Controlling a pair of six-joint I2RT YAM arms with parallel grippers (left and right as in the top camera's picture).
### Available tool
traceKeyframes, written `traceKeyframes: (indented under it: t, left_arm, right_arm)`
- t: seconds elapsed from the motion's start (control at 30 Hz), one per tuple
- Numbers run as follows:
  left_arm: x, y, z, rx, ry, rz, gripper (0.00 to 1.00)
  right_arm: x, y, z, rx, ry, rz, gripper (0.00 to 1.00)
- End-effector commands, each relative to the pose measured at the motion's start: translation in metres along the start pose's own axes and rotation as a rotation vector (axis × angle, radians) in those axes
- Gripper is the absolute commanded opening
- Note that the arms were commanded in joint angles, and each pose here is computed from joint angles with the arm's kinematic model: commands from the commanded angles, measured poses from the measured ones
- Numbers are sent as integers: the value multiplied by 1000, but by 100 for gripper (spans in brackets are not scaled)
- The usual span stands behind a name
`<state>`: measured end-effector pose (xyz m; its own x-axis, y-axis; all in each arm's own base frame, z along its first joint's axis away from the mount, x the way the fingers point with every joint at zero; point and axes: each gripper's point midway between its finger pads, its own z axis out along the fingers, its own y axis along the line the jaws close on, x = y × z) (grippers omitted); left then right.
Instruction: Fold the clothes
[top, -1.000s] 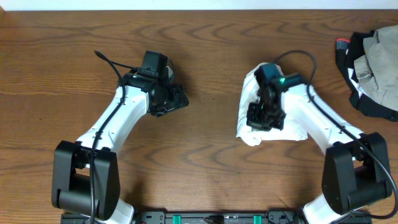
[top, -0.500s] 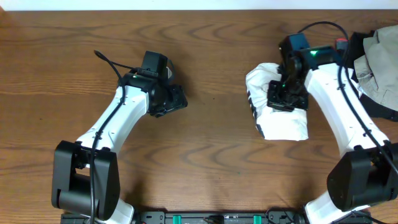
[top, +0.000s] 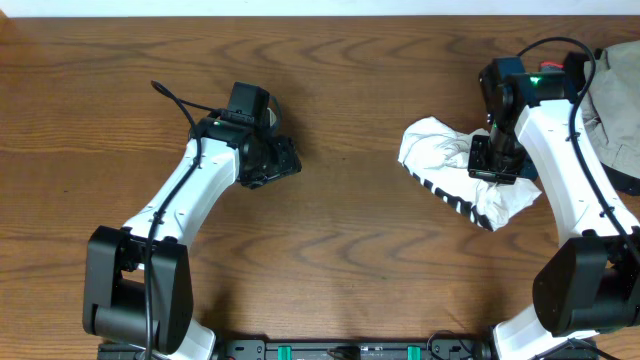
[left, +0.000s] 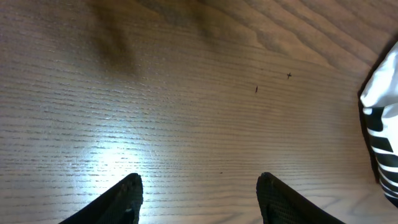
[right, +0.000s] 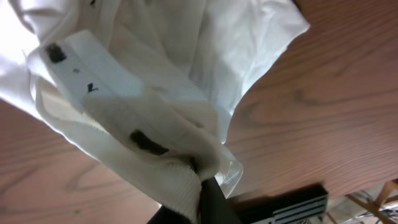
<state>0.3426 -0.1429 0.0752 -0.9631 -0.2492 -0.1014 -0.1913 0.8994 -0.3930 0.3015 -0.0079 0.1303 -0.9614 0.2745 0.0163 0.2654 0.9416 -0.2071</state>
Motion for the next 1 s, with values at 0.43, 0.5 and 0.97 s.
traceKeyframes:
  t: [0.43, 0.5, 0.97]
  left_arm:
    - [2, 5, -2, -19, 5, 13, 61]
    - [2, 5, -2, -19, 5, 13, 61]
    - [6, 7, -3, -27, 18, 9, 61]
  right_arm:
    - [-56, -34, 18, 58, -208, 170, 4]
    - [-62, -33, 24, 23, -221, 190, 8]
    - [-69, -65, 86, 91, -300, 381, 1]
